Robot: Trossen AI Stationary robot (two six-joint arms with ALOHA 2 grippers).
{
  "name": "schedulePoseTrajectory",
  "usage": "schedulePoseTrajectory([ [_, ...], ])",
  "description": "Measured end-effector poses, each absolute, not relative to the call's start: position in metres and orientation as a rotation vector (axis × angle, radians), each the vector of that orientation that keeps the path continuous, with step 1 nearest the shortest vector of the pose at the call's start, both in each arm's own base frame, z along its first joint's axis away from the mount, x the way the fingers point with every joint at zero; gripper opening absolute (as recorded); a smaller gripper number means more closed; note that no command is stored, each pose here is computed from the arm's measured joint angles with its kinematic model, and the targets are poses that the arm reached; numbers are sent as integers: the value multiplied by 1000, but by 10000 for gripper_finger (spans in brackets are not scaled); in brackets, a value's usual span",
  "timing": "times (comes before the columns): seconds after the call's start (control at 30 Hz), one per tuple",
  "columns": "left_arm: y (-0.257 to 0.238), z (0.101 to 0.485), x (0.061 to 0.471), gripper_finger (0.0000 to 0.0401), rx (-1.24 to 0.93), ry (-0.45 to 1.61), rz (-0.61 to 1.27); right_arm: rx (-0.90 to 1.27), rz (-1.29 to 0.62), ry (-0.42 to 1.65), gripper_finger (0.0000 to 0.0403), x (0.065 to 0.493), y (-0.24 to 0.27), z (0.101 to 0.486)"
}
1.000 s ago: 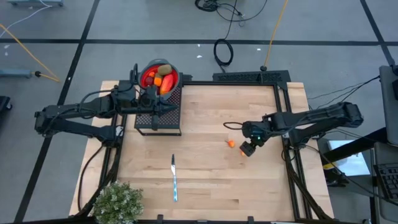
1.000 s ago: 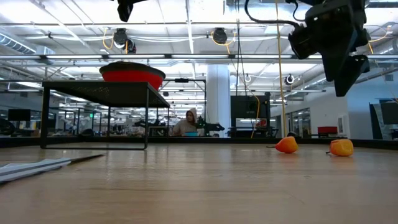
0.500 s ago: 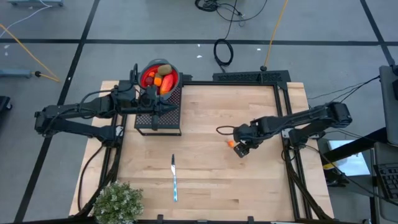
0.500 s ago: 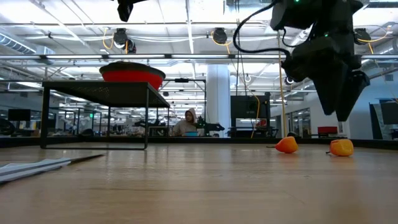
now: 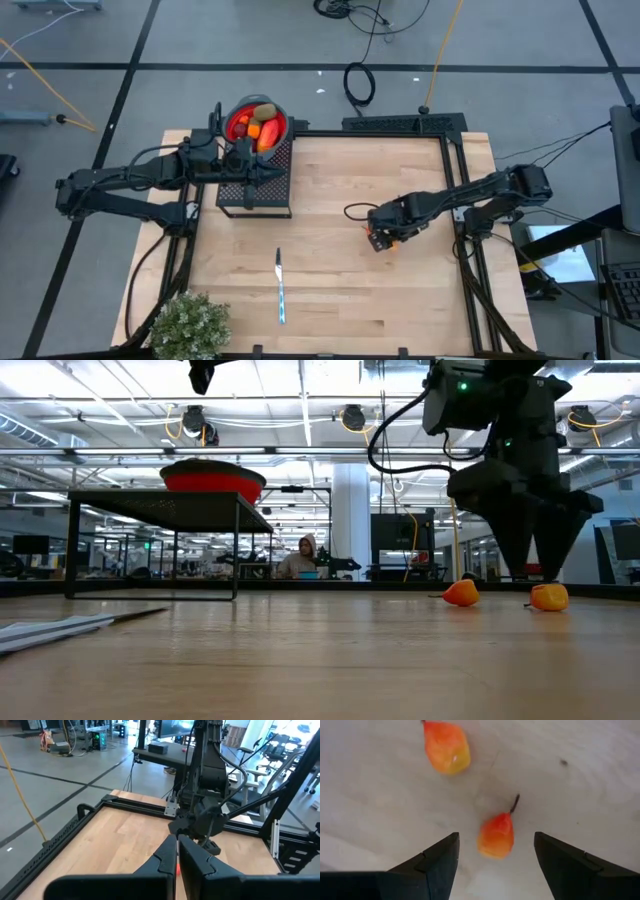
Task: Pick & Place Fruit
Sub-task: Put the peach into the red strainer bowl on the shelf
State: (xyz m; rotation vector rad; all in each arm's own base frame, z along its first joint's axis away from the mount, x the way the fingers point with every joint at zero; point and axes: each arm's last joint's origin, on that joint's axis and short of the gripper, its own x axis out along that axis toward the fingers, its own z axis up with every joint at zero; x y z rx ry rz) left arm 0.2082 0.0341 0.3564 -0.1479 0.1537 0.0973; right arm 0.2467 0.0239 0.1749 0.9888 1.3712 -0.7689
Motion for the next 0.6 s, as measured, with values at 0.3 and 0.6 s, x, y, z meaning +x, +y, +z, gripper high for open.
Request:
schedulePoseTrajectory([
  [0.3, 34, 357, 208, 3, -126, 153, 94, 1044, -847, 1337, 249, 246, 27, 175],
  [0.6, 34, 357, 208, 16, -110, 153, 92, 1077, -925, 1304, 249, 242, 35, 169],
])
